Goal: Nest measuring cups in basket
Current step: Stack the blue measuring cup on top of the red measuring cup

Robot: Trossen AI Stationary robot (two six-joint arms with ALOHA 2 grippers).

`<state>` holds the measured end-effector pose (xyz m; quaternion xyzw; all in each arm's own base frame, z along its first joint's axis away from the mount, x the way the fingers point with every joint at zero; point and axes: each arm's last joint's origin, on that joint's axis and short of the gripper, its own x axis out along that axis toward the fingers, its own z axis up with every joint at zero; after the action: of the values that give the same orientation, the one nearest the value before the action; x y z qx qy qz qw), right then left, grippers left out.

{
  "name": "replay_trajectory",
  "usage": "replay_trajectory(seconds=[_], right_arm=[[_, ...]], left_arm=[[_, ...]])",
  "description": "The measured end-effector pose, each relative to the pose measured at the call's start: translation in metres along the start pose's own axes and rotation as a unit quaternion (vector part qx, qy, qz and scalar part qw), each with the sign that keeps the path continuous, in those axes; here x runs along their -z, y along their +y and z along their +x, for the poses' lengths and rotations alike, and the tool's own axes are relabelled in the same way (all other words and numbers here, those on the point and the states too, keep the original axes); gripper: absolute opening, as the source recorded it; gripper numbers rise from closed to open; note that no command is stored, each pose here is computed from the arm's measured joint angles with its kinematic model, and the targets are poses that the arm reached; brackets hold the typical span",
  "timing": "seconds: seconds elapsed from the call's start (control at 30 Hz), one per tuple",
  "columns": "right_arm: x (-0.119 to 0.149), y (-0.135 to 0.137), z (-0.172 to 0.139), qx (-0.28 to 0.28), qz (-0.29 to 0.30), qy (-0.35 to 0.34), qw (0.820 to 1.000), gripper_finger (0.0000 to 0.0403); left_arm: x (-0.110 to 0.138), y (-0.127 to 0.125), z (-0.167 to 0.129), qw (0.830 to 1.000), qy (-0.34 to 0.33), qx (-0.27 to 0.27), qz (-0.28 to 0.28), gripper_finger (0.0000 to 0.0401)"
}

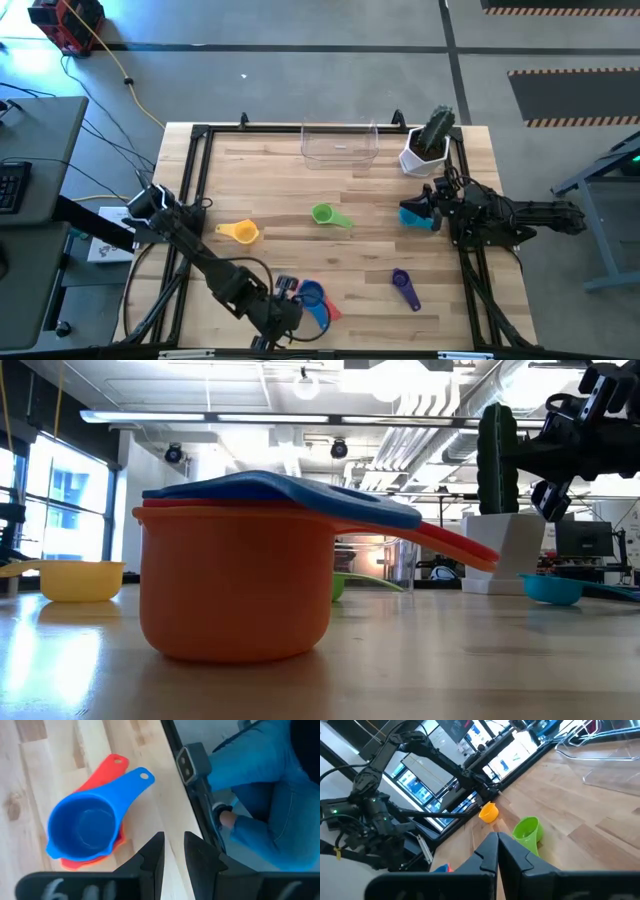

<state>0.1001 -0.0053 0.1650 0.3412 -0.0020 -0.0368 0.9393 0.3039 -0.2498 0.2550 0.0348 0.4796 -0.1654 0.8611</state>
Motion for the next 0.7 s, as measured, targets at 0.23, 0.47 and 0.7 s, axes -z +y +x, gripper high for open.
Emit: replay_trajectory(seconds=[0.23, 0.47, 0.7], right_arm=[[-0.011, 0.008, -0.001, -0.037, -0.024, -0.06, 0.997, 0.0], [-0.037, 0.037, -0.011, -0.175, -0.087, -0.114, 0.974, 0.0], [-0.062, 0.063, -0.004, -0.191, -0.099, -0.082, 0.973, 0.0]], left_arm=[[0.007, -0.003, 0.02, 0.999, 0.029, -0.005, -0.015, 0.0062], [0.004, -0.001, 0.026, 0.999, 0.013, -0.016, -0.045, 0.0062], [0.0, 0.006, 0.036, 0.997, 0.011, -0.015, -0.07, 0.0062]])
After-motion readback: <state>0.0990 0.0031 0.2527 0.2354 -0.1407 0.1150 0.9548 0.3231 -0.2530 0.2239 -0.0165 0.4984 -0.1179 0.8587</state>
